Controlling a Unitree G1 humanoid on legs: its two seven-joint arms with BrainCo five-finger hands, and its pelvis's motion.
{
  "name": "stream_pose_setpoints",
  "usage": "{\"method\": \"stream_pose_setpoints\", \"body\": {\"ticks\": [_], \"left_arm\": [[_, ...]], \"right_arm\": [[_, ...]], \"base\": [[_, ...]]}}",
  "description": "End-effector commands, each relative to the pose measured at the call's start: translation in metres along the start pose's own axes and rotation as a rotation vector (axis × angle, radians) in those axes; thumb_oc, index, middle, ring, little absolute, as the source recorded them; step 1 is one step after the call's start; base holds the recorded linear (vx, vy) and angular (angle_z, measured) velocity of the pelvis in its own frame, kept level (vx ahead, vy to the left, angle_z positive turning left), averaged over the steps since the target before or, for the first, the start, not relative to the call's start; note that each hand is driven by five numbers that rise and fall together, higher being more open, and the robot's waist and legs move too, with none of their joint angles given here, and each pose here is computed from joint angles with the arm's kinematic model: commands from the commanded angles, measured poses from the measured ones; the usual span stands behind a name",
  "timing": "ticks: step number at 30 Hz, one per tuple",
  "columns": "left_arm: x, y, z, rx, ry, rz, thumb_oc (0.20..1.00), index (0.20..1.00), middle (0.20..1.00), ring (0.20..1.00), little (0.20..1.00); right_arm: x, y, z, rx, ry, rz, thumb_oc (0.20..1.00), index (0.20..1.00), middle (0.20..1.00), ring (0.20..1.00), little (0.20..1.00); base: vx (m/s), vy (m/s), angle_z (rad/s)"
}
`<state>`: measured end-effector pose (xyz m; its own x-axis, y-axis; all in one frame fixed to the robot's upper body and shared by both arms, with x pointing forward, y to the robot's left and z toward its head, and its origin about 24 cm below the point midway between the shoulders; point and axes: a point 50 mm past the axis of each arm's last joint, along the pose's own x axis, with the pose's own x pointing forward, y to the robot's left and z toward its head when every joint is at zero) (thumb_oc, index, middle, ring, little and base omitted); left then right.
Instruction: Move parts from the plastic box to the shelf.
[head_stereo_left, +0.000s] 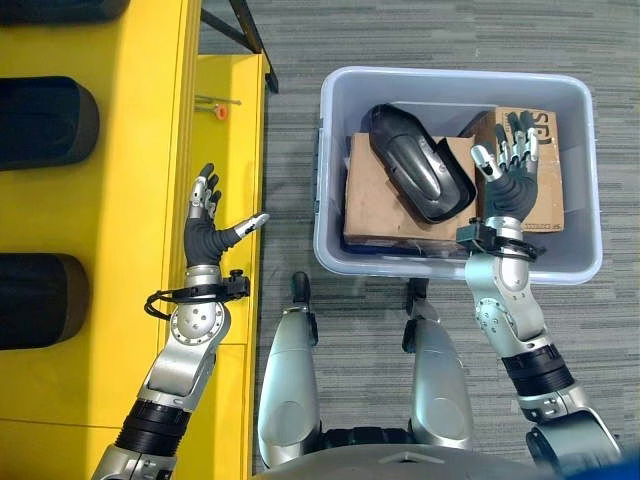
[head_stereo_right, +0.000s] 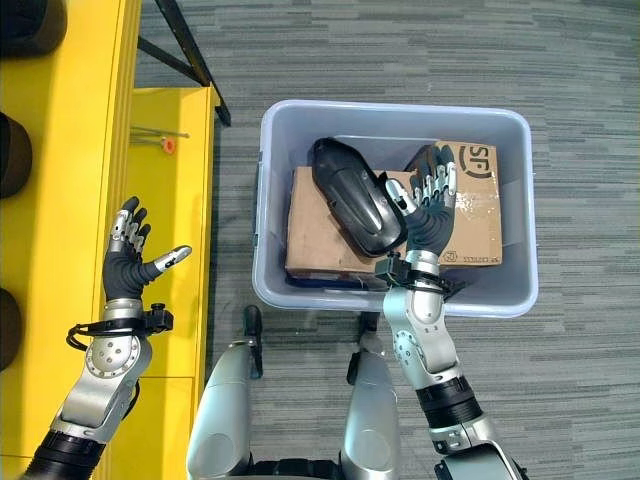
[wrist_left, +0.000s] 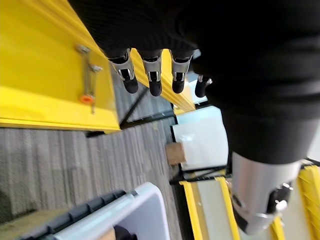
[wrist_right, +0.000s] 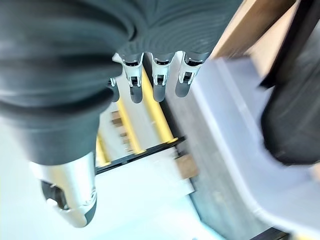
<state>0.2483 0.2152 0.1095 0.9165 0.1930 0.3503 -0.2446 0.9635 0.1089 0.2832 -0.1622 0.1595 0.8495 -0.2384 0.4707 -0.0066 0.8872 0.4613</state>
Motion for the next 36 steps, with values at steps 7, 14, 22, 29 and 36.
{"method": "stream_pose_setpoints", "body": {"ticks": [7,14,22,29,36], "left_arm": [[0.006,-0.016,0.045,-0.032,-0.235,-0.095,1.0,1.0,1.0,1.0,1.0],[0.011,-0.025,0.057,-0.067,-0.302,-0.12,1.0,1.0,1.0,1.0,1.0],[0.018,-0.047,0.064,-0.183,-0.319,-0.175,1.0,1.0,1.0,1.0,1.0],[0.025,-0.074,0.071,-0.271,-0.32,-0.234,1.0,1.0,1.0,1.0,1.0],[0.032,-0.097,0.068,-0.332,-0.277,-0.258,1.0,1.0,1.0,1.0,1.0]], "right_arm": [[-0.005,0.001,0.044,0.064,-0.179,0.145,1.0,1.0,1.0,1.0,1.0],[-0.006,-0.005,0.043,-0.012,-0.166,0.156,1.0,1.0,1.0,1.0,1.0],[0.012,-0.013,0.02,-0.138,-0.086,0.091,1.0,1.0,1.0,1.0,1.0],[0.017,-0.007,0.012,-0.156,-0.068,0.099,1.0,1.0,1.0,1.0,1.0],[0.03,0.011,0.001,-0.225,-0.05,0.138,1.0,1.0,1.0,1.0,1.0]], "base": [[0.01,-0.004,-0.15],[0.0,-0.035,-0.21],[0.0,-0.039,-0.08],[0.0,-0.024,-0.06],[-0.01,-0.02,-0.09]]}}
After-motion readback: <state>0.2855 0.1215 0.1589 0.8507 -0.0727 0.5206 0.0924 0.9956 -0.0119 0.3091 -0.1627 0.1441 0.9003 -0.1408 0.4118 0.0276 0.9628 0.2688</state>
